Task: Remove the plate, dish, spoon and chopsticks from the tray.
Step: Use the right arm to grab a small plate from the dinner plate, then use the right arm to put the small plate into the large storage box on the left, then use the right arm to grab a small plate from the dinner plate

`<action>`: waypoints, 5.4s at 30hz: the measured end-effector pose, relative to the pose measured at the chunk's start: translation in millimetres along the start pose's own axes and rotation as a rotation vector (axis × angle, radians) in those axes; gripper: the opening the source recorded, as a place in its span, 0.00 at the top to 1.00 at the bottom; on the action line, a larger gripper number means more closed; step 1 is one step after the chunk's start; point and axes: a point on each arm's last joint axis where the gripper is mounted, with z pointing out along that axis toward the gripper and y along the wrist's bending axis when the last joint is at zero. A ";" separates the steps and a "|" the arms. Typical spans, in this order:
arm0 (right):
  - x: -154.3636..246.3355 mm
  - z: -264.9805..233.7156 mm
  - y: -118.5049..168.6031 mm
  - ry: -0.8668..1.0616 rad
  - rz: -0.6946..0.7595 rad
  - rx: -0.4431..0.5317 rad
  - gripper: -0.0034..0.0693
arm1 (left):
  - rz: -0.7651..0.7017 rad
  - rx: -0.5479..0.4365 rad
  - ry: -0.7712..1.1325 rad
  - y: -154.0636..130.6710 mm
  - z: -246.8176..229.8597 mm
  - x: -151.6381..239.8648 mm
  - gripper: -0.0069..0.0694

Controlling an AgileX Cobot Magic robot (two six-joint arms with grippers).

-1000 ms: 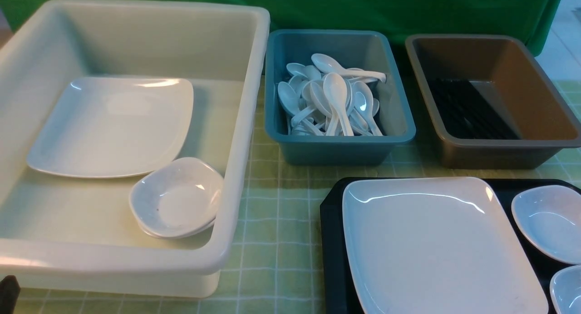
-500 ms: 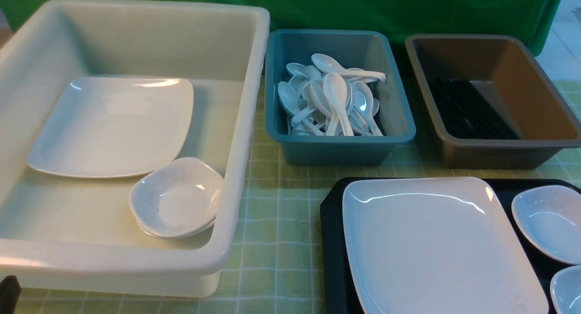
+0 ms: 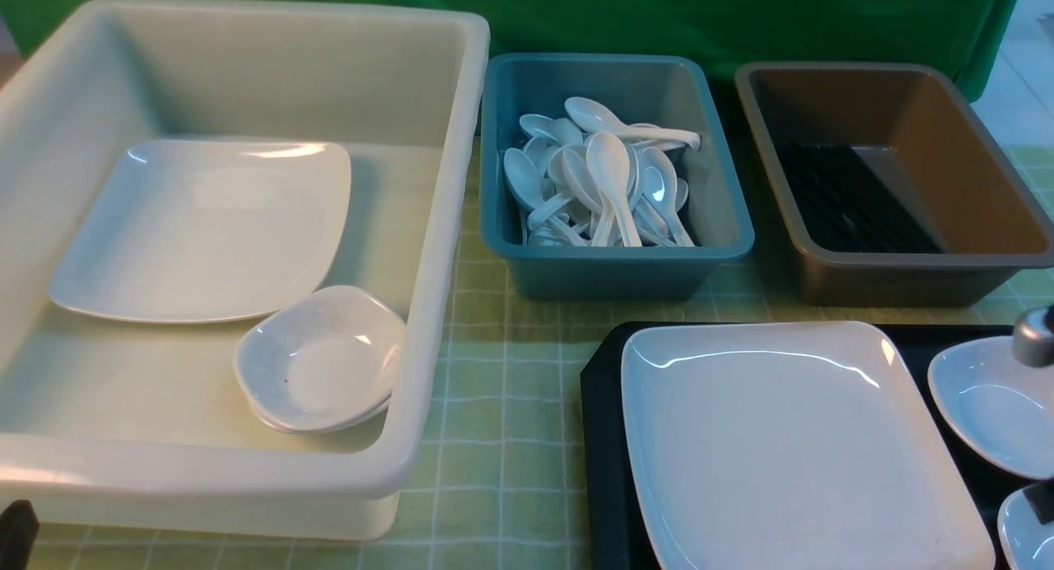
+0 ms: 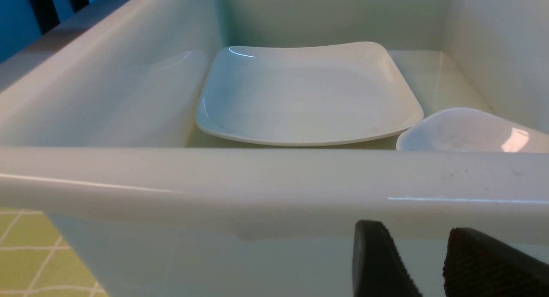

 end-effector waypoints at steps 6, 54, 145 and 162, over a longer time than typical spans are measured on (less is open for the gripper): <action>-41.2 34.6 0.3 0.027 -0.138 -0.009 0.57 | 0.000 0.000 0.000 0.0 0.0 0.0 0.62; -98.4 -152.4 183.8 -0.698 -0.876 -0.351 0.91 | 0.000 0.000 0.000 0.0 0.0 0.0 0.62; 47.2 44.4 38.6 0.160 -0.111 0.001 0.34 | 0.001 0.000 0.000 0.0 0.0 0.0 0.62; 39.6 55.6 30.9 0.305 -0.185 0.117 0.85 | 0.001 0.000 0.000 0.0 0.0 0.0 0.62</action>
